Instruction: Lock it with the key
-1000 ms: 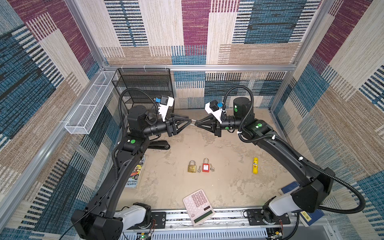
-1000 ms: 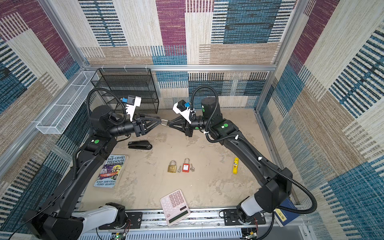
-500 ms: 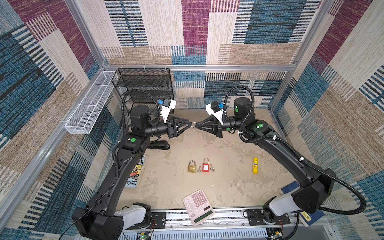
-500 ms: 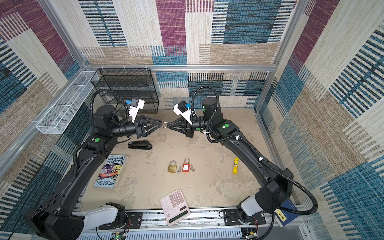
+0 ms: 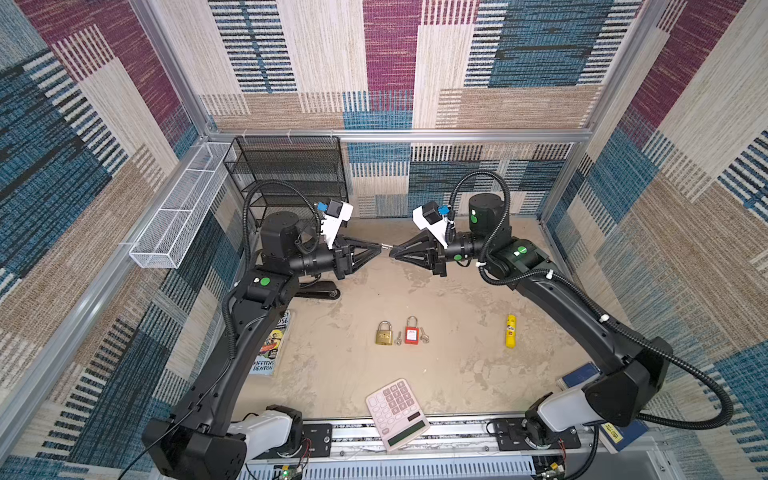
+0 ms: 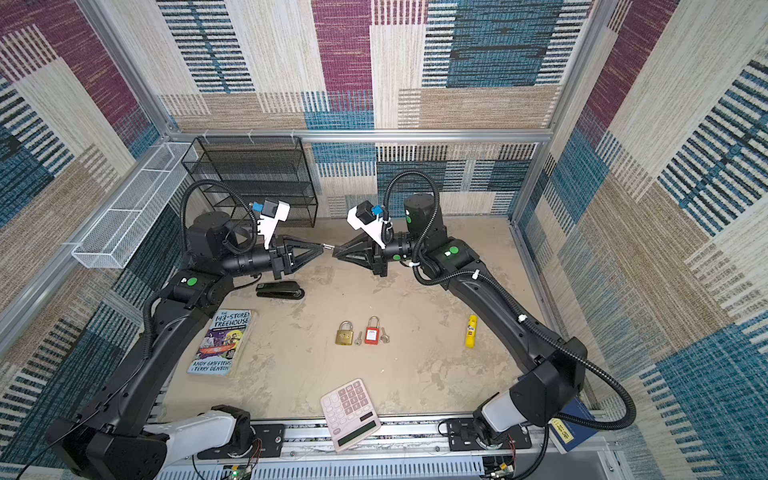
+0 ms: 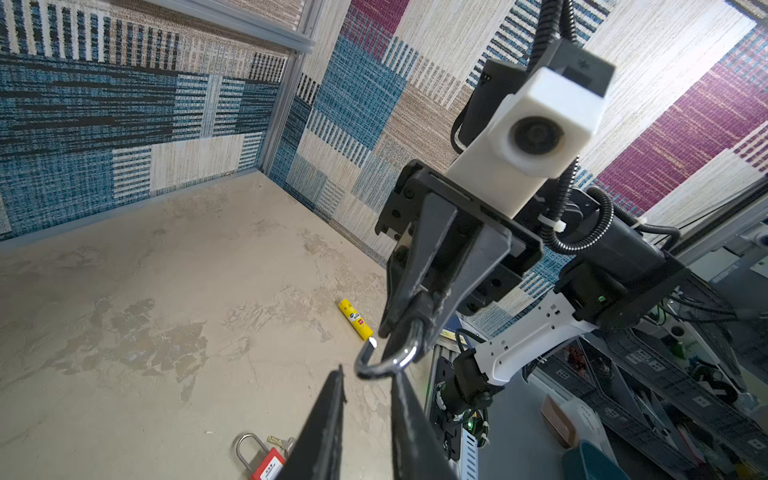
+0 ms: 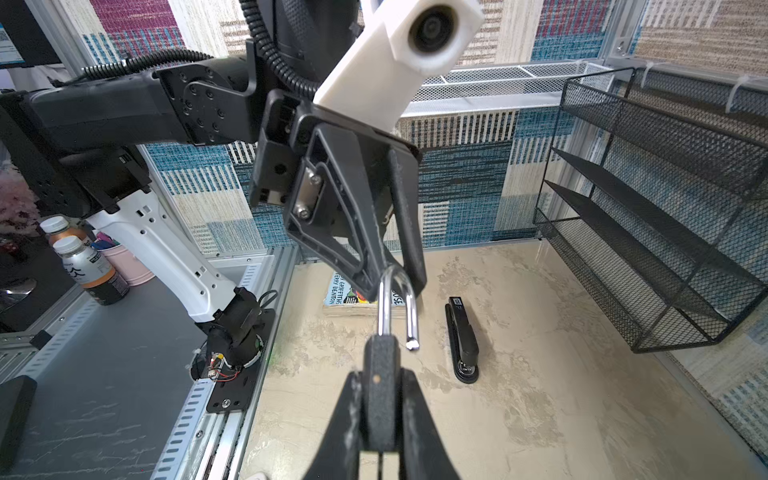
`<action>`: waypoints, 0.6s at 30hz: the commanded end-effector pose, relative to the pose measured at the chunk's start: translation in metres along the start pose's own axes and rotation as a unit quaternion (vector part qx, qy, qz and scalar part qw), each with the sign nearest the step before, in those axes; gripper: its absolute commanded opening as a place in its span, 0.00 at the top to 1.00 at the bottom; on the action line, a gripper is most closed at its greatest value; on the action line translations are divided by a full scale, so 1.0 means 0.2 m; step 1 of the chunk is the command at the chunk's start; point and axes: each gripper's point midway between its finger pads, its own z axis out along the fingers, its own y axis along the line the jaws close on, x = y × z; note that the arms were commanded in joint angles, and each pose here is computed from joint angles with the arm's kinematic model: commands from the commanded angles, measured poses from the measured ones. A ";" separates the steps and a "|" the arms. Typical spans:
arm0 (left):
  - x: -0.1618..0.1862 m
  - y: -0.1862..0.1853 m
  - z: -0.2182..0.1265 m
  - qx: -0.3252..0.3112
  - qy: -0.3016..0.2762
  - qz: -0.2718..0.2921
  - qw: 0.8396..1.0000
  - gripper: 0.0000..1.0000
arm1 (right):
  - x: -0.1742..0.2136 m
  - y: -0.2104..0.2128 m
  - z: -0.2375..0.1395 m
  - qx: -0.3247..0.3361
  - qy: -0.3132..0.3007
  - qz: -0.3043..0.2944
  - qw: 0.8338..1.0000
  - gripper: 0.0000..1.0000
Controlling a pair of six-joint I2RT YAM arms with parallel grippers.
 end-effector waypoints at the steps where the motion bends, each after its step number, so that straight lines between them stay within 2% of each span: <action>1: -0.02 -0.04 -0.01 0.012 -0.005 0.029 0.999 0.80 | -0.02 0.02 0.00 -0.014 -0.004 -0.005 1.000 1.00; 4: -0.01 -0.05 -0.01 0.018 -0.003 0.028 0.999 0.80 | -0.03 0.02 0.00 -0.012 -0.005 -0.009 1.000 1.00; 7: -0.01 -0.05 -0.02 0.013 -0.005 0.032 0.999 0.74 | -0.03 0.01 0.00 -0.013 -0.001 -0.005 1.000 1.00; 11: -0.03 -0.07 -0.02 0.023 -0.008 0.038 0.999 0.73 | 0.00 0.01 0.02 -0.020 0.007 0.005 1.000 1.00; 13: -0.03 -0.08 -0.01 0.030 -0.007 0.036 0.999 0.74 | 0.00 0.01 0.01 -0.019 0.006 0.002 1.000 1.00; 18: -0.03 -0.09 -0.02 0.033 -0.007 0.036 0.999 0.86 | -0.01 0.01 0.01 -0.020 0.005 -0.003 1.000 1.00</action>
